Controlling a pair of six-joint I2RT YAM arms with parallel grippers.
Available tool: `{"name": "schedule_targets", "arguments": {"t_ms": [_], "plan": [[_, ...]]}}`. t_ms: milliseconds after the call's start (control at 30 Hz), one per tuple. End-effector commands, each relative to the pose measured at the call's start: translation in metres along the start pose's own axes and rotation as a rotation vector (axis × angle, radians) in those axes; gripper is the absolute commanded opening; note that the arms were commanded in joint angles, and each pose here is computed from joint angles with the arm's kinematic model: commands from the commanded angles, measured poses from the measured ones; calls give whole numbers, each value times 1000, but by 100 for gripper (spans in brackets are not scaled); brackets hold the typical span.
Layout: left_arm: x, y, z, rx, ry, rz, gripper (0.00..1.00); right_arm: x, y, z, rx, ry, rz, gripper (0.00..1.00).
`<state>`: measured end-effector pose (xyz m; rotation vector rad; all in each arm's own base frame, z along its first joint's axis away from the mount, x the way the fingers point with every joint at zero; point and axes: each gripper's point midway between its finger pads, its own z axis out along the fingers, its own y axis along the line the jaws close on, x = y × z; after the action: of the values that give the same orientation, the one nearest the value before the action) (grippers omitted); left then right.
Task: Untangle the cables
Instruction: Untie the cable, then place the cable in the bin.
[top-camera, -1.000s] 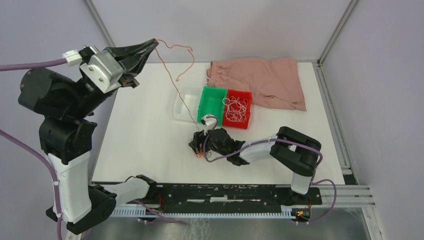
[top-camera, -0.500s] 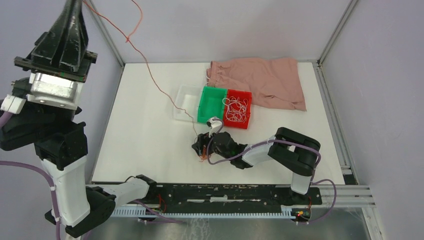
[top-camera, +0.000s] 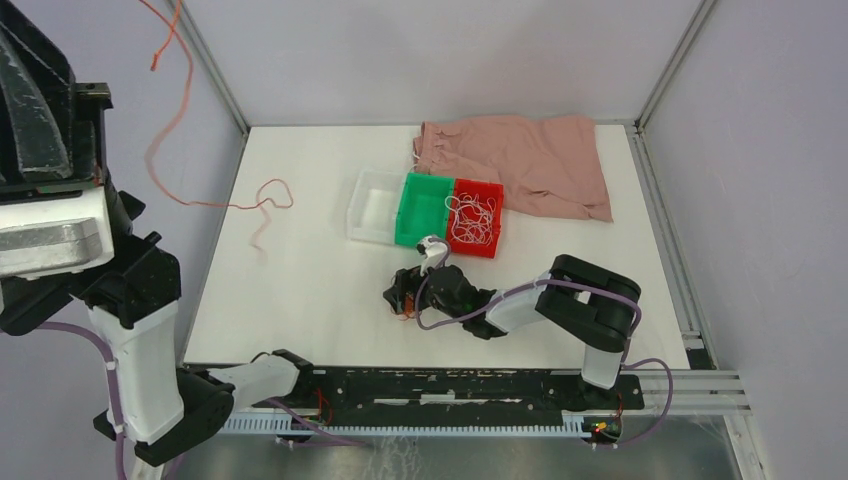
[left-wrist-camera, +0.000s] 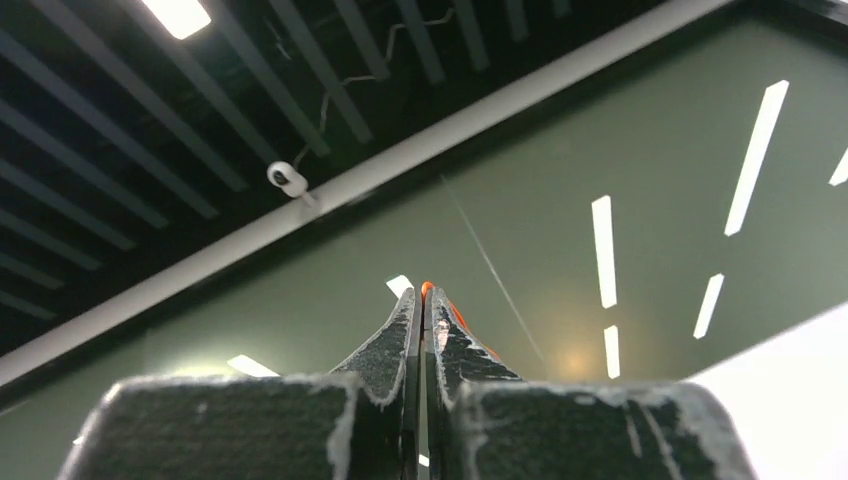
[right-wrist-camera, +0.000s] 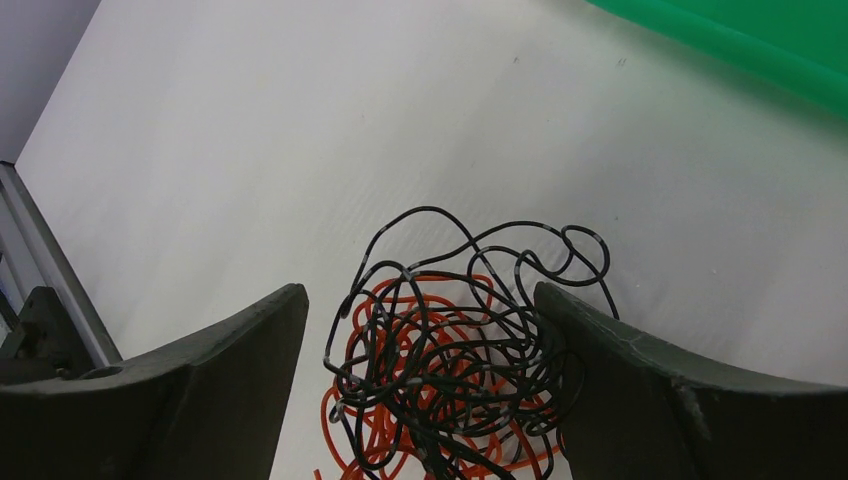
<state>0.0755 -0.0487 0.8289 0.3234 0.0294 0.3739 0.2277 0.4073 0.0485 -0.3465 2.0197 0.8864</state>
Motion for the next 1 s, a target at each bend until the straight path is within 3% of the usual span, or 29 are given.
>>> {"name": "schedule_targets", "arguments": {"t_ms": [0,167,333,500,667,967], "plan": [[-26,36,7,-113,-87,68,3,-16,8,-1,-27,-69,36,92],[-3,-26,-10,151,18,-61,3,-49,33,-11,-101,-122,8,96],[11,-75,-43,332,83,-146,3,-109,72,-37,-180,-183,-106,98],[22,-102,-64,409,156,-241,3,-168,118,-67,-294,-260,-193,100],[28,-140,-90,538,219,-390,3,-195,154,-84,-419,-272,-264,100],[31,-166,-104,600,252,-507,3,-222,144,-77,-339,-325,-258,89]]}}
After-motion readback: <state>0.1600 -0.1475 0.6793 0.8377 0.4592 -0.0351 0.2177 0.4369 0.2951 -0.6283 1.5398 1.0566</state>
